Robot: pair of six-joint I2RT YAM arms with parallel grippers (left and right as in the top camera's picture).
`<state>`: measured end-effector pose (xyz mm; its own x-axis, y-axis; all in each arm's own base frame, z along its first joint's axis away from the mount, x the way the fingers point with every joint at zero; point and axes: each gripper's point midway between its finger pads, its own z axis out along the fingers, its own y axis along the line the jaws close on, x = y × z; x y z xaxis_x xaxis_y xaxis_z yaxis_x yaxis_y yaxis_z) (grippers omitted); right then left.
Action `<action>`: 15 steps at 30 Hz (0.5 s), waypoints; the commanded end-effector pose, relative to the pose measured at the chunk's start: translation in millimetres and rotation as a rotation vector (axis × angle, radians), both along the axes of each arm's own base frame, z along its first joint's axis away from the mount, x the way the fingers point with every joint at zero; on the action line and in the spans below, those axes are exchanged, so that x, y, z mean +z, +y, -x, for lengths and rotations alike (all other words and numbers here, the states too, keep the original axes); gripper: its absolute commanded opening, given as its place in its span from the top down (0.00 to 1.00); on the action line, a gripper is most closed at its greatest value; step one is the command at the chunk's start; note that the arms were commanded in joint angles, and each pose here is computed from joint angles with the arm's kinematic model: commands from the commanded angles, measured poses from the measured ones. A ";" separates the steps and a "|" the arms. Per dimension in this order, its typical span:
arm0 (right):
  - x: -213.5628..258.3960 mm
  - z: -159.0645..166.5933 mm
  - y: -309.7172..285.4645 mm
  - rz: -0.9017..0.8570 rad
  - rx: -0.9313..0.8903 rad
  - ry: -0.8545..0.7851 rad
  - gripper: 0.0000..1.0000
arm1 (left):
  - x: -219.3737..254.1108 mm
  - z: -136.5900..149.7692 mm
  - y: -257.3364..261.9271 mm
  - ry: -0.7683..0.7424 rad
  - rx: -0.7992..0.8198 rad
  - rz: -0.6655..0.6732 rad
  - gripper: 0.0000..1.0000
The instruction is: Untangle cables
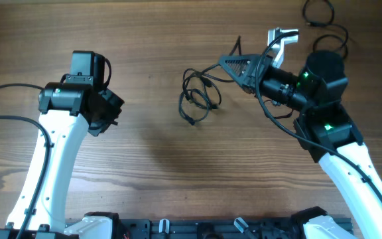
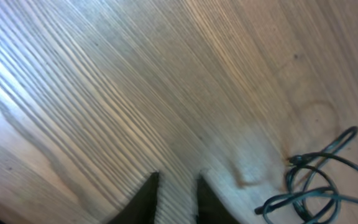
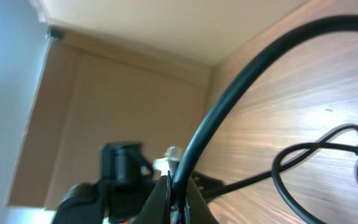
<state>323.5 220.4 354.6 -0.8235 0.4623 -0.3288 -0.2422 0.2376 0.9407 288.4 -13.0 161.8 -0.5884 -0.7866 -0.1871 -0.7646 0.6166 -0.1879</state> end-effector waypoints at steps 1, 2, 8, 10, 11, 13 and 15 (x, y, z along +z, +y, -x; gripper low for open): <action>32.9 22.0 11.9 -0.112 0.142 -0.011 0.96 | 1.3 -0.9 -14.2 0.001 -0.007 0.089 0.67; 42.2 26.9 13.5 -0.142 0.171 -0.021 0.96 | 1.8 -0.2 -22.3 0.004 -0.020 0.135 0.65; 20.8 22.6 12.2 -0.119 0.139 0.098 0.96 | 10.4 -5.3 -55.9 -0.037 -0.204 0.289 0.61; -17.0 19.8 7.3 -0.046 0.083 0.244 0.96 | 10.5 -5.6 -55.9 -0.039 -0.205 0.288 0.53; -37.6 19.1 2.4 -0.005 0.039 0.325 0.96 | 10.6 -5.9 -55.9 -0.040 -0.204 0.289 0.52; -82.0 23.6 -12.0 0.081 -0.066 0.522 0.96 | 10.9 -6.8 -56.0 -0.044 -0.205 0.289 0.51; -102.8 29.0 -20.9 0.131 -0.118 0.610 0.96 | 11.1 -7.5 -56.0 -0.047 -0.205 0.288 0.51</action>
